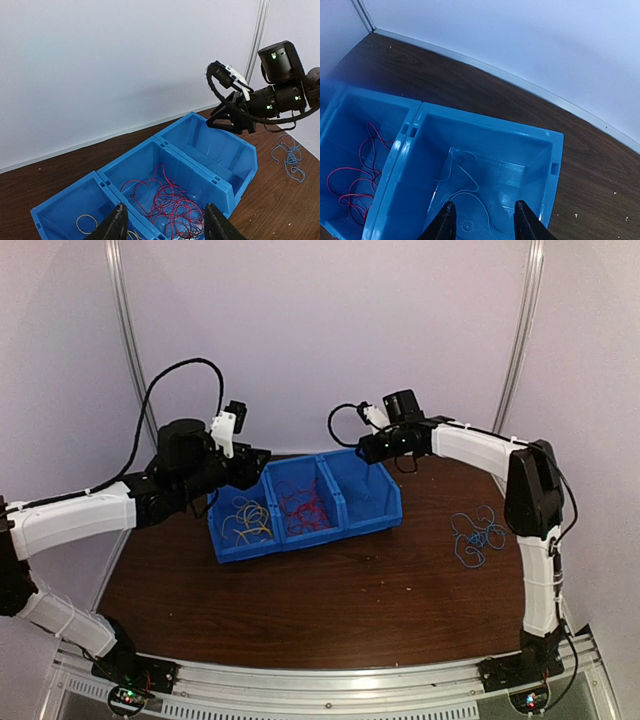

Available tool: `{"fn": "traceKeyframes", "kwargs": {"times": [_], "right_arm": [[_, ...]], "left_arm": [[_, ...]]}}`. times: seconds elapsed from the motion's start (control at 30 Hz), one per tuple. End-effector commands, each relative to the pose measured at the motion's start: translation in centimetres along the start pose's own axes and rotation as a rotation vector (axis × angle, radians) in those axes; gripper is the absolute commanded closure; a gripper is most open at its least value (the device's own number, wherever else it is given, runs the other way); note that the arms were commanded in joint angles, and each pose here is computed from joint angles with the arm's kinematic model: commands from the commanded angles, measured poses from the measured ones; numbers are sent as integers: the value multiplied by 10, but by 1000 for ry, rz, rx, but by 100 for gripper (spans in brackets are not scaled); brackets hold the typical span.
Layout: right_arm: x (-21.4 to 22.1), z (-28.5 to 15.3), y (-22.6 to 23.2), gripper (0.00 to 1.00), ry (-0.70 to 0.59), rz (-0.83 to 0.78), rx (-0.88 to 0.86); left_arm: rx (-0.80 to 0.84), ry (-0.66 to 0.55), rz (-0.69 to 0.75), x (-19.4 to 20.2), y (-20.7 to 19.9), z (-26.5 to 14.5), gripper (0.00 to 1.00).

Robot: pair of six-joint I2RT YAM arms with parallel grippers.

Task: Untangle the cables

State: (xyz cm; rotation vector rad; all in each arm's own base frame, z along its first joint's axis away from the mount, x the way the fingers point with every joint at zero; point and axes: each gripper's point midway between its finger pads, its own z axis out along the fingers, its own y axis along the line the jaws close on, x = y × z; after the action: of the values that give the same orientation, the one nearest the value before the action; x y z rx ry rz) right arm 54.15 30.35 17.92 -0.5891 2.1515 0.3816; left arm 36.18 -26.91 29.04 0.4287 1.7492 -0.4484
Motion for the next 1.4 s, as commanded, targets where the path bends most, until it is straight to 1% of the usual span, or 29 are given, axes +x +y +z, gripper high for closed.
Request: {"fn": "traceKeyframes", "kwargs": {"times": [0.0,0.03,0.07,0.17,0.23,0.27,0.33,0.47,0.57,0.63,0.8,0.97,1.03,1.07,1.17,1.2,1.27,1.37], "right_arm": [[-24,-52,-2,59,-53,-57,12],[-14,-58,-9,59,-37,-52,18],[-13,-69,-17,59,-51,-46,27],[3,-104,-55,59,-46,-43,102],[28,-119,-84,56,25,-56,160],[44,-126,-97,55,82,-63,167],[87,-138,-110,51,230,-103,87],[150,-161,-148,47,353,-99,80],[185,-165,-164,47,465,-144,81],[202,-161,-163,47,527,-185,53],[214,-148,-173,45,574,-213,50],[228,-129,-181,46,618,-194,40],[235,-123,-180,52,633,-185,21],[238,-122,-180,59,639,-179,19],[241,-123,-170,95,644,-168,-18],[240,-125,-164,100,640,-165,-34],[227,-135,-139,100,608,-185,-95],[192,-160,-75,100,521,-250,-268]], "left_arm": [[11,-23,11,-7,-3,1,47],[12,-24,11,-7,-3,1,47],[18,-24,9,-8,-4,0,47],[34,-26,6,-9,-6,-1,47],[44,-26,4,-10,-8,-1,47],[49,-24,4,-9,-9,-1,47],[66,-18,5,-8,-12,1,47],[99,-3,3,-5,-18,3,47],[112,5,2,-2,-21,5,47],[112,12,9,0,-21,7,47],[110,25,15,5,-21,10,47],[108,31,24,6,-20,11,47],[107,30,25,6,-20,11,47],[106,29,26,6,-20,11,47],[108,32,26,7,-20,11,47],[110,30,26,6,-21,11,47],[117,35,27,8,-22,12,47],[202,43,35,14,-36,14,47]]}}
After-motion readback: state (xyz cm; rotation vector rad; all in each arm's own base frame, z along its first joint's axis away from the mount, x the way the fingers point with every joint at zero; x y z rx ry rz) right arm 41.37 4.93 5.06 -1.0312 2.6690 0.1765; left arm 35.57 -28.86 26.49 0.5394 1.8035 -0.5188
